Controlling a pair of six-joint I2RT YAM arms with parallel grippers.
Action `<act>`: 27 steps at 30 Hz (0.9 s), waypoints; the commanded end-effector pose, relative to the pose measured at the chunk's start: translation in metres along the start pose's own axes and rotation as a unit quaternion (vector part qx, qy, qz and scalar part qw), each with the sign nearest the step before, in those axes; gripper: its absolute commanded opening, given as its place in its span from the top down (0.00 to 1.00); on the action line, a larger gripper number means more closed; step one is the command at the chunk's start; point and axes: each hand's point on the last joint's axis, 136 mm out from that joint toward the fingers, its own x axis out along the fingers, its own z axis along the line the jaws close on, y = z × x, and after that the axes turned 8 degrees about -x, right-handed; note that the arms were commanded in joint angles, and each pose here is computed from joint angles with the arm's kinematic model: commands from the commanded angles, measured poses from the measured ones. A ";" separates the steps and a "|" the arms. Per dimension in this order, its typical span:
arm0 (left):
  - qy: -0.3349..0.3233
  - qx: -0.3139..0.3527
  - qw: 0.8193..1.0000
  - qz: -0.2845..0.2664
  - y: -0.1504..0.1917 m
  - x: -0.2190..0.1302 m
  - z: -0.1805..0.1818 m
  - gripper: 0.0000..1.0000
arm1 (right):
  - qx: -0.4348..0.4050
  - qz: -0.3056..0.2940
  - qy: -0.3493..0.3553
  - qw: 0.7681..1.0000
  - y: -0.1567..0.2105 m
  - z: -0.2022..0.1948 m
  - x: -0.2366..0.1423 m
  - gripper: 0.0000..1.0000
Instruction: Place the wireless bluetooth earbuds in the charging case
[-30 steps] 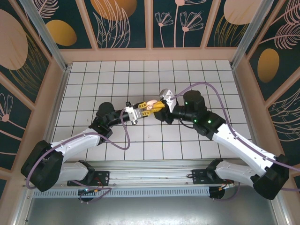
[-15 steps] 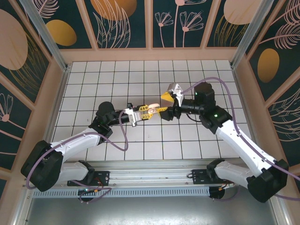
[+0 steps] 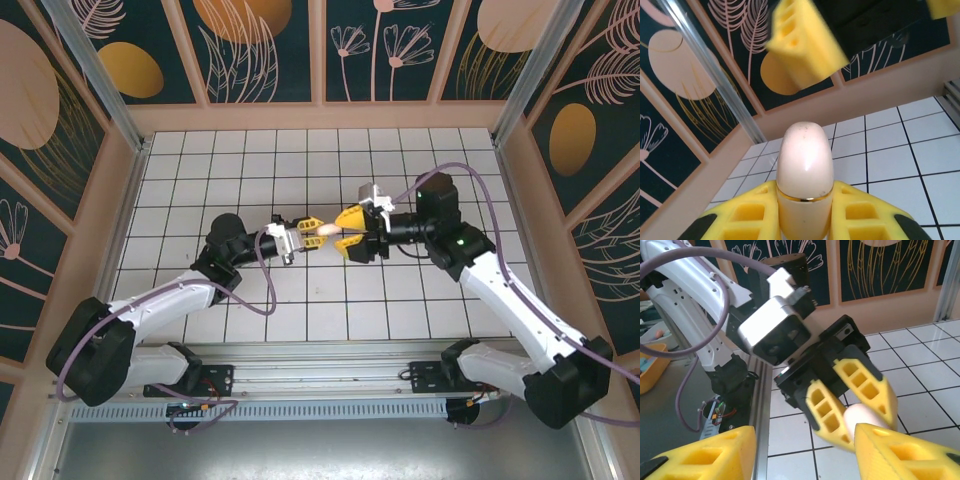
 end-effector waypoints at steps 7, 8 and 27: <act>-0.085 -0.250 0.962 0.068 0.036 0.026 0.044 0.79 | 0.188 -0.044 0.310 0.931 0.032 -0.097 -0.056 0.39; -0.089 -0.284 0.951 0.083 0.045 0.029 0.044 0.79 | 0.220 -0.038 0.339 0.914 0.042 -0.107 -0.063 0.39; -0.103 -0.558 0.748 0.345 0.203 0.015 -0.016 0.77 | 0.395 0.038 0.424 0.814 0.124 -0.129 -0.078 0.41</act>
